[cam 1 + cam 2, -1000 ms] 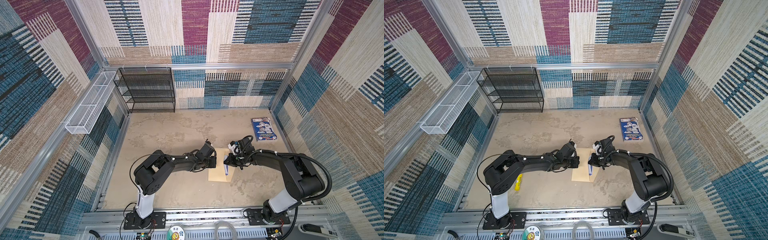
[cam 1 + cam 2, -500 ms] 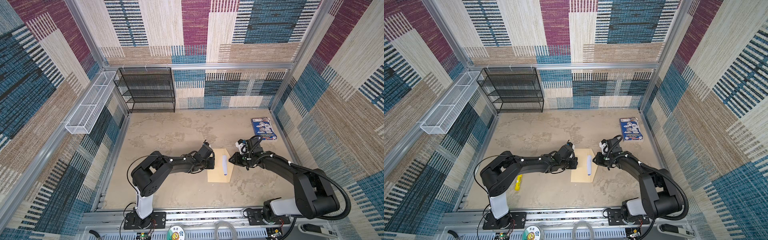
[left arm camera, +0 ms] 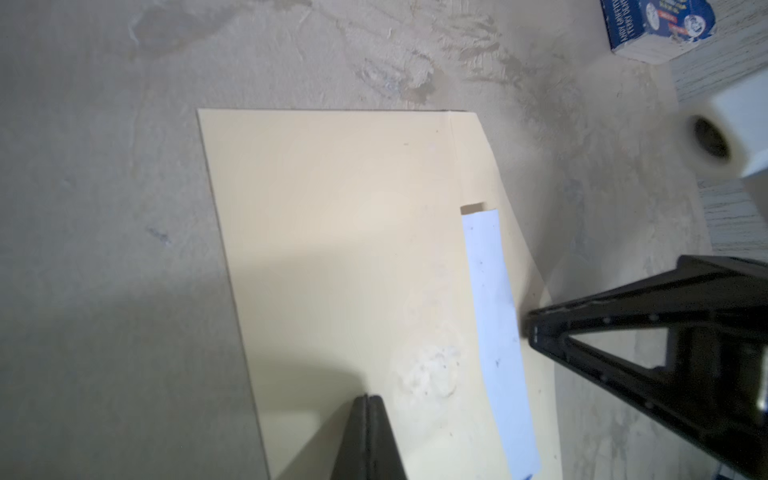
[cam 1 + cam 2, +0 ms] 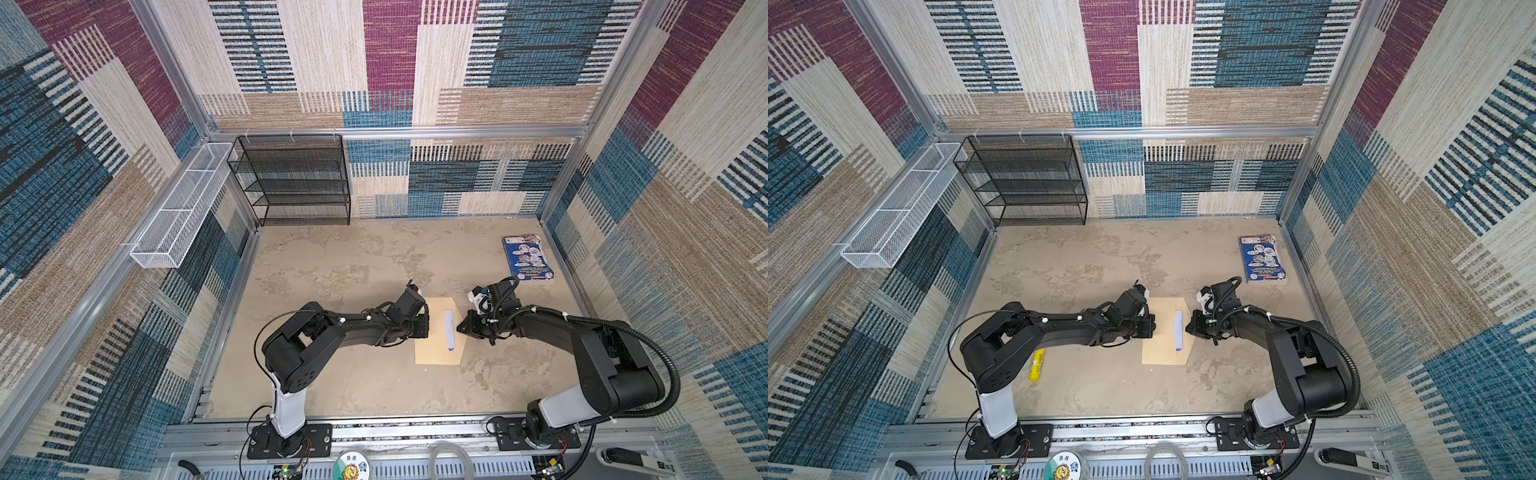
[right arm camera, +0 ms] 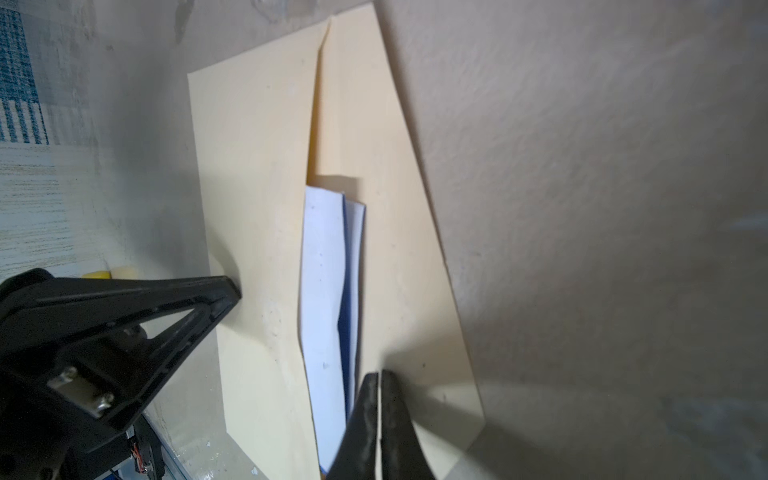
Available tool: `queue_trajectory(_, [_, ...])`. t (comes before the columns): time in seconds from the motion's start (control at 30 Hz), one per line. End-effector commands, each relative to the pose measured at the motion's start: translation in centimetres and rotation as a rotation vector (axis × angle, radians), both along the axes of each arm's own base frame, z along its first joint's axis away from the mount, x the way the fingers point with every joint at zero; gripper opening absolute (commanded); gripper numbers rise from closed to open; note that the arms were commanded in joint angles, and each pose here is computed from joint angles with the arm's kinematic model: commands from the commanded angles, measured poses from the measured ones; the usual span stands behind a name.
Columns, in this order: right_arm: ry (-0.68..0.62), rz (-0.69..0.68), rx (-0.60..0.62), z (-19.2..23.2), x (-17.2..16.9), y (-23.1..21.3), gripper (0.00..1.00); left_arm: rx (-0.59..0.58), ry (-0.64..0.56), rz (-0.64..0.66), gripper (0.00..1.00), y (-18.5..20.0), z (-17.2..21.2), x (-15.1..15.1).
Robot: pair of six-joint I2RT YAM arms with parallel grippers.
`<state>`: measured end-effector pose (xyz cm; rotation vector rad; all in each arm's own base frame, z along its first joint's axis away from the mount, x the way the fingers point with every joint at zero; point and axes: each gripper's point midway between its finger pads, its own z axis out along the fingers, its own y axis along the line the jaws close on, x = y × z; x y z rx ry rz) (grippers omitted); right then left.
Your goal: Place the letter into the envelope and seal it
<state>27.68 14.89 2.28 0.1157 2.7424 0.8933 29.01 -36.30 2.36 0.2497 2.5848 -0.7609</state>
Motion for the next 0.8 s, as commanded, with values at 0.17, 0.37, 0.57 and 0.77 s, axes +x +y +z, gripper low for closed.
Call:
queue_trajectory(0.17, [-0.015, 0.016, 0.052, 0.1, 0.2, 1.8, 0.08, 0.08, 0.086, -0.026, 0.0, 1.5, -2.5, -2.0])
queue_trajectory(0.37, [0.0, 0.029, 0.059, -0.3, -0.1, 2.8, 0.07, 0.076, 0.081, -0.027, 0.0, 1.5, -2.4, -2.2])
queue_trajectory(0.57, [-0.005, 0.022, 0.017, -0.3, 0.0, 2.3, 0.08, 0.066, 0.06, -0.022, 0.0, 1.6, -1.7, -2.1])
queue_trajectory(0.77, [-0.032, -0.024, -0.064, 0.5, 0.2, -0.1, 0.18, 0.066, 0.038, -0.013, 0.0, 2.0, -1.1, -1.9])
